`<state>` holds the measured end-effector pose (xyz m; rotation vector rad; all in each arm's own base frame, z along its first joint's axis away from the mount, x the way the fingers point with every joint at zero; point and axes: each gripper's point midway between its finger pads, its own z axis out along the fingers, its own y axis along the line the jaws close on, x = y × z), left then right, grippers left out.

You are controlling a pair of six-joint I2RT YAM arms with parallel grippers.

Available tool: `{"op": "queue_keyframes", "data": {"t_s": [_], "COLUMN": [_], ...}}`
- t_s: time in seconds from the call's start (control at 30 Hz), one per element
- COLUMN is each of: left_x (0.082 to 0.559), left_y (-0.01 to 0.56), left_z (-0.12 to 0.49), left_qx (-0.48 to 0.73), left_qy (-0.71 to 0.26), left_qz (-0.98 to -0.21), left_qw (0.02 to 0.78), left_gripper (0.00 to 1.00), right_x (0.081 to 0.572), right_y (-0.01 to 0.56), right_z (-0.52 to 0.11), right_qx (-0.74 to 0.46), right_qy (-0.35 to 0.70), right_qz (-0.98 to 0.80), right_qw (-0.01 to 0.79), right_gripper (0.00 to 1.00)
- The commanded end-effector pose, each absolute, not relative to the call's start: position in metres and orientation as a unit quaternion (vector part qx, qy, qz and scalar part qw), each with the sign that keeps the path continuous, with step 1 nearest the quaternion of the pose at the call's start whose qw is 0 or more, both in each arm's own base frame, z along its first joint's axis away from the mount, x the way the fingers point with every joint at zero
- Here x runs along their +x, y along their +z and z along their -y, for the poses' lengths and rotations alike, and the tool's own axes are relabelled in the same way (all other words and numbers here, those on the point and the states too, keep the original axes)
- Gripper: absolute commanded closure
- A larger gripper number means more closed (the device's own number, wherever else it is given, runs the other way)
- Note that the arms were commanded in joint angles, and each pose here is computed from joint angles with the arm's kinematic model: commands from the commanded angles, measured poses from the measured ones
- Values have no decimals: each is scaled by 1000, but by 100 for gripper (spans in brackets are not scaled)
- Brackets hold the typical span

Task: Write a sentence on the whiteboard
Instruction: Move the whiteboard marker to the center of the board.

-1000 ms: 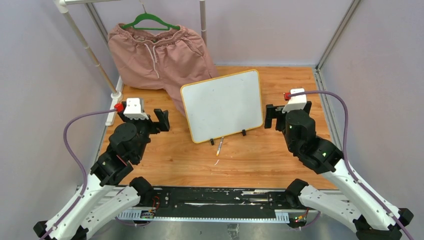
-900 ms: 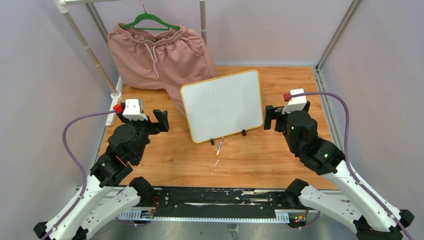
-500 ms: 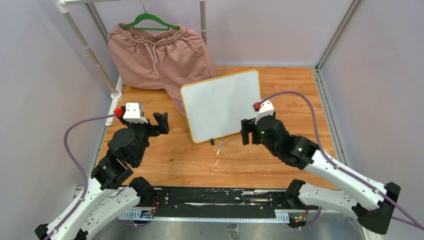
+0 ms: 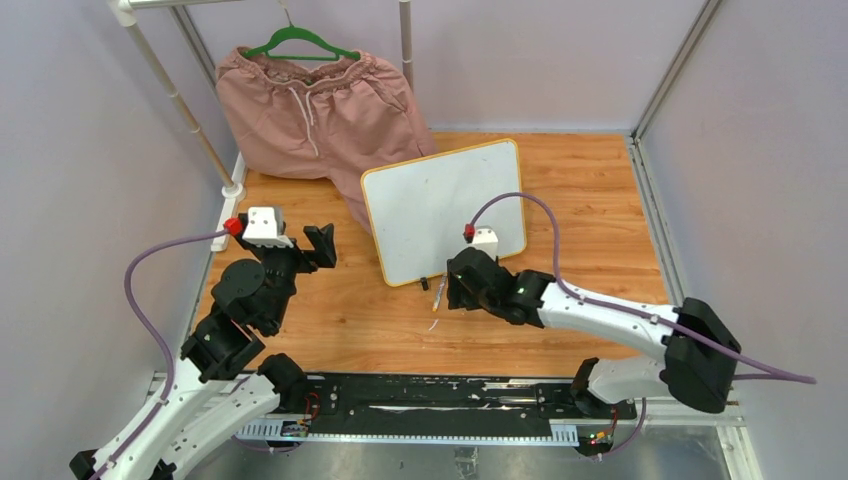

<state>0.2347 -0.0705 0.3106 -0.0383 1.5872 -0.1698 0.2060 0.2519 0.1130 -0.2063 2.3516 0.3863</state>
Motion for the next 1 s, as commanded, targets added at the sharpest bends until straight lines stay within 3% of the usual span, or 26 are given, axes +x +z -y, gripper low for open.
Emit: {"op": "queue_keyframes", "data": {"t_s": [0.0,0.33,0.97], "left_x": [234,233,231], "left_y": [315,316,316], "left_z": [71,71,72], "left_qx": [-21,-21,-20], "left_qy": [-83,-88,-89], "left_qz": [-701,-700,-699], "left_qw": [708,708,709], "left_gripper": [0,0,0], "right_x": [199,201,215], "right_y": [98,63,35], "right_z": [-280,-291,-302], "right_qx": [-47,-20,-41], "right_qy": [184,155,87], "right_qz": [-923,-937,-947], "right_qw": [336,312,305], "right_gripper": [38,47,50]}}
